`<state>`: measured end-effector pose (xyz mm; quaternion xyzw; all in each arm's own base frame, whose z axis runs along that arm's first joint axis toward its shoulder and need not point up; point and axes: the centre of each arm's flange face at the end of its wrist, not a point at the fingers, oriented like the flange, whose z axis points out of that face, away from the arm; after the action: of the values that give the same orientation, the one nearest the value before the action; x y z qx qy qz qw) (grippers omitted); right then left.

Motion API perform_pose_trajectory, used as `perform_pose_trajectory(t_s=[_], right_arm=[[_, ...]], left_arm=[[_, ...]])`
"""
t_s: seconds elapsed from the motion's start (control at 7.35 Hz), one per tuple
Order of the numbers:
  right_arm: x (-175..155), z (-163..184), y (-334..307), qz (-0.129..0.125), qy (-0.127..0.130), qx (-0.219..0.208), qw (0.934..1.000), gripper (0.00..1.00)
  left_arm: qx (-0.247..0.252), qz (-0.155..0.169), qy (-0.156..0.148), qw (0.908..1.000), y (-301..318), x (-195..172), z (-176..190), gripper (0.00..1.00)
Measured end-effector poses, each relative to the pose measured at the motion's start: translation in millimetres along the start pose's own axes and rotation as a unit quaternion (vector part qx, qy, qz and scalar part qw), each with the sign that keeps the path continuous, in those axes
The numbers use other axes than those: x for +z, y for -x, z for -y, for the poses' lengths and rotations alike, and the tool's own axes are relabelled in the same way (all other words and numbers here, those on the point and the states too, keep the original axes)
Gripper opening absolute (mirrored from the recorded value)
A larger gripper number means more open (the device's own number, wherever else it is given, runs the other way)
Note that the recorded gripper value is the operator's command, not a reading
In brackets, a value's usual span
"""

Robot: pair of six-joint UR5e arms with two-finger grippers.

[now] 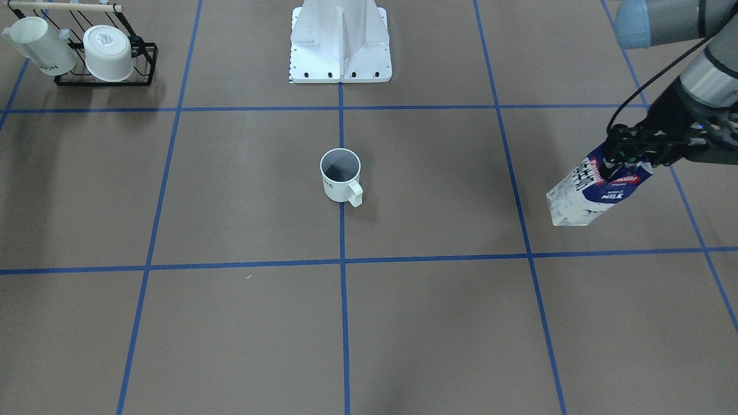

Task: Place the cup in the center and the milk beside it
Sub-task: 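Carry the milk carton with the left gripper beside the white mug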

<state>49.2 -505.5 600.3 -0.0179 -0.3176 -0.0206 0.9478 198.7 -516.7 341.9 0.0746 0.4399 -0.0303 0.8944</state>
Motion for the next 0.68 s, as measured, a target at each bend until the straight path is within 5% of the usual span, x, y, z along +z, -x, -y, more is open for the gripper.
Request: perform_pose_trajectory(t_s=[0.68], right_arm=[[4, -5, -3, 0.0, 0.004, 0.004, 1.0, 1.0]], left_arm=[[-0.058, 0.013, 0.033, 0.9977, -237, 44, -56, 0.0]])
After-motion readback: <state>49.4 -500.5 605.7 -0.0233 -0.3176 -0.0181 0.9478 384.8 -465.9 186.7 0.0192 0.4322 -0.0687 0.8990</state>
